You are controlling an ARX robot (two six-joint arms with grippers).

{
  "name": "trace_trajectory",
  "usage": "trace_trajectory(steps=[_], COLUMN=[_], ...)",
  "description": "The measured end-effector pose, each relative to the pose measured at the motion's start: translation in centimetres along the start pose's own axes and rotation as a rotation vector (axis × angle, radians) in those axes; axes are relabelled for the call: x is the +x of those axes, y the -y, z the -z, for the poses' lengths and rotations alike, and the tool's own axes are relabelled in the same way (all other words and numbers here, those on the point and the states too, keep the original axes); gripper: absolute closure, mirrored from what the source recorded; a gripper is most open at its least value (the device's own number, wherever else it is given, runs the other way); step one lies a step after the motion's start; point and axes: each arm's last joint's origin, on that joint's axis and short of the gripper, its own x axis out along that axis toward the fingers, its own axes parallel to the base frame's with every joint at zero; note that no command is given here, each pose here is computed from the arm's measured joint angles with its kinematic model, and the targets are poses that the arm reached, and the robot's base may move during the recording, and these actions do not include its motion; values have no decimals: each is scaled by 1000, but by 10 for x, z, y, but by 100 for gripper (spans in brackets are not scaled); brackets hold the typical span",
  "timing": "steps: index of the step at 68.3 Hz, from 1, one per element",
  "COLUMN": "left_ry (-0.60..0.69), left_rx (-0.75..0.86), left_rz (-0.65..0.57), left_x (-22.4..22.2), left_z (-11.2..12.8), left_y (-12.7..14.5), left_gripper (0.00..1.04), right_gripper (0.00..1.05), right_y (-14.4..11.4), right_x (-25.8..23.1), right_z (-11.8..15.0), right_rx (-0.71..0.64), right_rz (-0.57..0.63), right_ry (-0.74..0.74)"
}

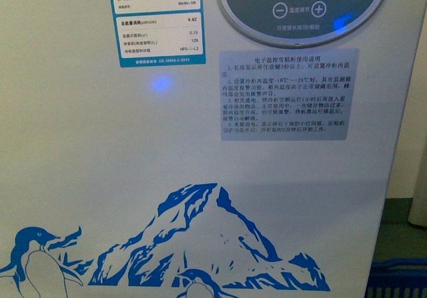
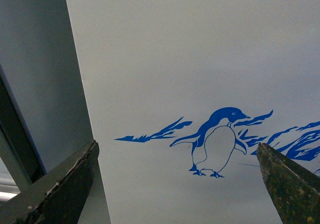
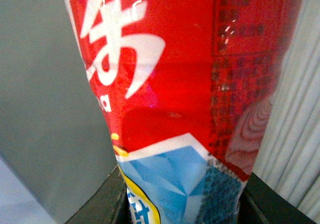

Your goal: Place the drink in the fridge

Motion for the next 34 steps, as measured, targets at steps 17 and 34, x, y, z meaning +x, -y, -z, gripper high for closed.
trace_trajectory(steps=[17, 34], left_ry=[0, 0], left_rx=[0, 0], left_rz=[0, 0], left_x=[0, 0], left_z=[0, 0], left_y=[0, 0], left_gripper=[8, 8], right_gripper=[65, 65], right_y=[-18, -22], right_x=[-21, -21], right_z=[-9, -11], right_rx=[-22, -48], right_rz=[-55, -69], right_ry=[65, 85])
